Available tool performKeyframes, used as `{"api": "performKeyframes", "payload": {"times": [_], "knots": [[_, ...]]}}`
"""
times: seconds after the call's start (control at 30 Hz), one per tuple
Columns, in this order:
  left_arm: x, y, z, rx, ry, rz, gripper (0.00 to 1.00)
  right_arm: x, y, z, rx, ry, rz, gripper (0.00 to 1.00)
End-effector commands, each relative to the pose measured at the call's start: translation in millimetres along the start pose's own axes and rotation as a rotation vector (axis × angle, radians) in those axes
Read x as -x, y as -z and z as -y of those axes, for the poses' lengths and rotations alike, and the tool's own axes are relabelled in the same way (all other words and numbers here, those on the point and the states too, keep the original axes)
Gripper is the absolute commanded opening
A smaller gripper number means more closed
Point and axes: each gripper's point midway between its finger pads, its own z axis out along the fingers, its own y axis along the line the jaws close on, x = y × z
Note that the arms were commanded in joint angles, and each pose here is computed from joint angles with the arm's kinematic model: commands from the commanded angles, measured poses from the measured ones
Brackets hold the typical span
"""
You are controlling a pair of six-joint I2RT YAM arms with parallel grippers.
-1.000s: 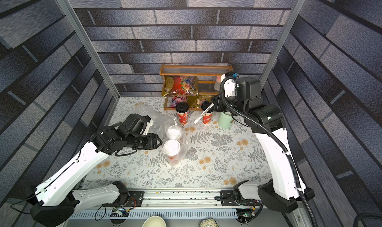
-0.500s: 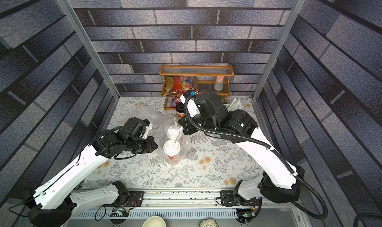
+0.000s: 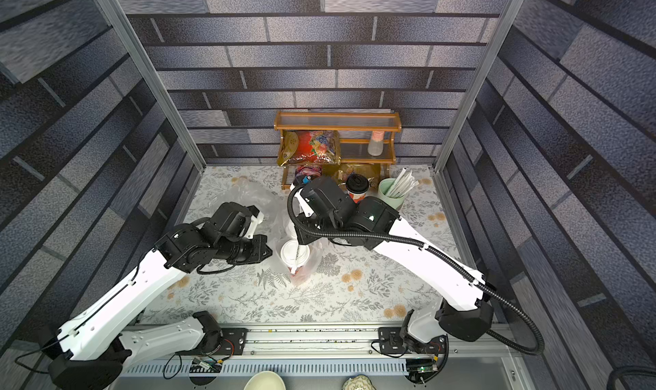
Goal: Pack milk tea into plastic carrier bags
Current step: Place the straw in the plastic carrier bag.
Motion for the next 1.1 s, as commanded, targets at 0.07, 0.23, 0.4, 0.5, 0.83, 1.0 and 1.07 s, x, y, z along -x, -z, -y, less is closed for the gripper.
{"api": "performKeyframes", "payload": {"times": [0.07,0.23,0.4,0.5,0.83,1.0,1.07], "knots": [[0,4,0,-0.024,0.002,0.013,0.00,-11,-16,-6,-0.018,0.024,-0.020,0.01],[1,5,0,-0.032,0.010,0.019,0.00,-24,-30,-14,-0.012,0.065,-0.033,0.01],[0,3,0,-0.038,0.013,0.012,0.00,-39,-48,-20,-0.009,0.106,-0.041,0.01],[0,3,0,-0.041,0.013,0.014,0.00,-51,-60,-19,-0.010,0.124,-0.048,0.01],[1,4,-1,-0.041,0.022,0.018,0.00,-85,-93,-17,0.034,0.157,-0.032,0.02],[3,5,0,-0.042,0.021,0.021,0.00,-97,-103,-15,0.060,0.155,-0.014,0.02],[3,5,0,-0.042,0.020,0.021,0.00,-103,-107,-14,0.063,0.160,-0.019,0.02]]}}
